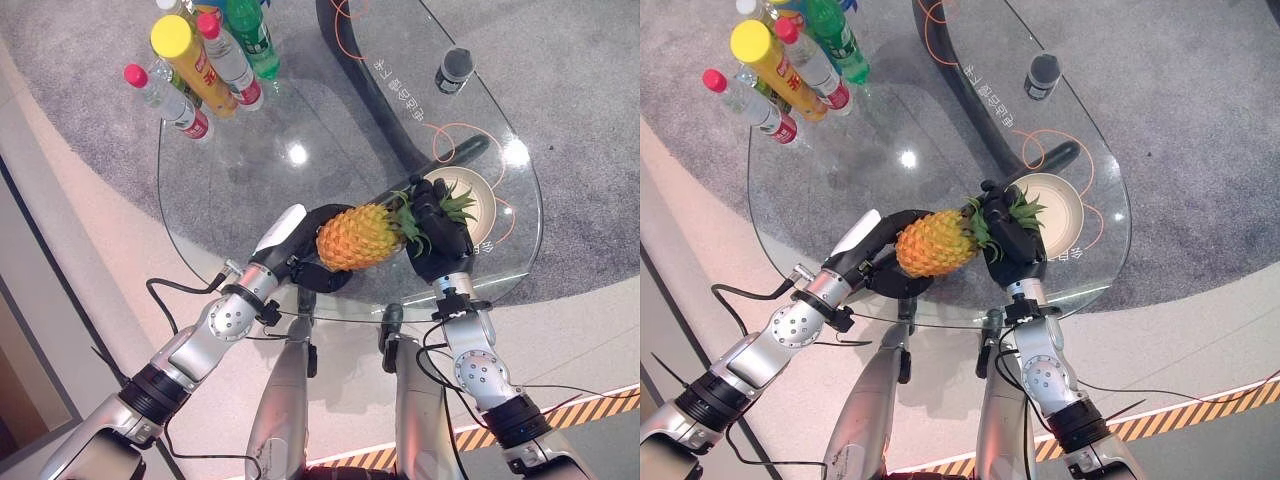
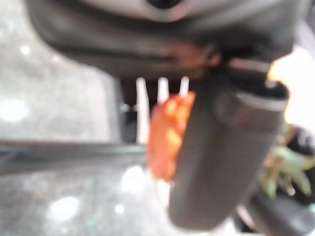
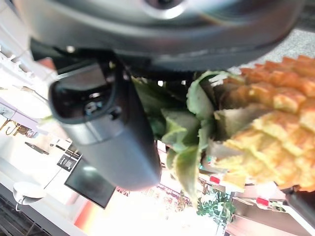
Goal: Pick up the fruit to the plate
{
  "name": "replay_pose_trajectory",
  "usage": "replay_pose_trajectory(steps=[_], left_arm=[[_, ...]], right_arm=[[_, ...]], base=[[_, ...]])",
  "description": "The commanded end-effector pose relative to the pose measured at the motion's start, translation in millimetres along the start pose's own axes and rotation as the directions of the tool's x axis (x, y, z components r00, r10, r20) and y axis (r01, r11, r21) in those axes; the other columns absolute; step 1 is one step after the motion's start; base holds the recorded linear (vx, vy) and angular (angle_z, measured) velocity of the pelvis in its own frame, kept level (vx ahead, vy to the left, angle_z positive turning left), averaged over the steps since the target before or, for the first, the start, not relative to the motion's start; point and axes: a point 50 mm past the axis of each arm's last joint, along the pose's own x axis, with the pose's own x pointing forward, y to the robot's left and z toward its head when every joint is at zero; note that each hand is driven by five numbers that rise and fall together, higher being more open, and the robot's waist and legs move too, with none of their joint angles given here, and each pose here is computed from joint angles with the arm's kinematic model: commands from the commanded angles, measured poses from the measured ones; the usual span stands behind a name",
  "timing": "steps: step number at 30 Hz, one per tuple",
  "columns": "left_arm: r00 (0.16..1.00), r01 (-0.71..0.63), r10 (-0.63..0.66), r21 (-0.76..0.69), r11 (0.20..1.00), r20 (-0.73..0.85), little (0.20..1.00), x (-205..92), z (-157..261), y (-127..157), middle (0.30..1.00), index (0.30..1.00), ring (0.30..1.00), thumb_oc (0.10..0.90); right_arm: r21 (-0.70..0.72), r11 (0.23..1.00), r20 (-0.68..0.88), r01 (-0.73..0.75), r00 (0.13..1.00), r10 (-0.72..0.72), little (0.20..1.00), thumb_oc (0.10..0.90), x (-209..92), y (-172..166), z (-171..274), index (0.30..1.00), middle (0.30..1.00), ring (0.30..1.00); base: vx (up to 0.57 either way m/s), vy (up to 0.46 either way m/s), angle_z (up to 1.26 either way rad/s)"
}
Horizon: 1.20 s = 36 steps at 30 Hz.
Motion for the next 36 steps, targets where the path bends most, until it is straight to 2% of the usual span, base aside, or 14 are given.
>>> replay_pose_trajectory(steps=[1, 2, 3, 22, 28, 36], left_arm=[[0.996, -0.046, 0.045, 0.014, 0.999, 0.075, 0.200, 6, 17, 10, 0.300, 0.300, 0.300, 0.100], [0.996, -0.052, 0.052, 0.005, 0.999, 0.066, 0.409, 5, 16, 10, 0.479, 0.479, 0.479, 0.309], [0.997, -0.060, 0.060, -0.003, 0.998, 0.057, 0.900, 6, 14, 11, 0.900, 0.900, 0.900, 0.800], [0.996, -0.089, 0.089, 0.004, 0.996, 0.026, 0.900, 4, 10, 12, 0.900, 0.900, 0.900, 0.800], [0.994, -0.108, 0.108, -0.010, 0.994, -0.007, 0.900, 3, 5, 14, 0.900, 0.900, 0.900, 0.800], [0.980, -0.186, 0.186, 0.008, 0.983, -0.069, 0.900, -5, -8, 20, 0.900, 0.900, 0.900, 0.800]], right_arm=[[-0.023, 0.911, 0.151, -0.412, 0.899, 0.410, 0.200, 0.100, 30, 81, 24, 0.300, 0.300, 0.300], [-0.025, 0.911, 0.152, -0.411, 0.900, 0.409, 0.200, 0.100, 30, 81, 24, 0.300, 0.300, 0.300], [-0.025, 0.912, 0.154, -0.410, 0.900, 0.408, 0.200, 0.100, 31, 81, 24, 0.300, 0.300, 0.300], [-0.034, 0.922, 0.153, -0.386, 0.909, 0.387, 0.200, 0.100, 30, 78, 24, 0.300, 0.300, 0.300], [-0.132, 0.934, 0.185, -0.332, 0.917, 0.353, 0.200, 0.100, 32, 77, 32, 0.300, 0.300, 0.300], [-0.310, 0.913, 0.317, -0.266, 0.876, 0.363, 0.200, 0.100, 25, 91, 60, 0.300, 0.300, 0.300]], base=[[0.00, 0.000, 0.00], [0.00, 0.000, 0.00], [0.00, 0.000, 0.00], [0.00, 0.000, 0.00], [0.00, -0.006, 0.00], [0.00, -0.009, 0.00]])
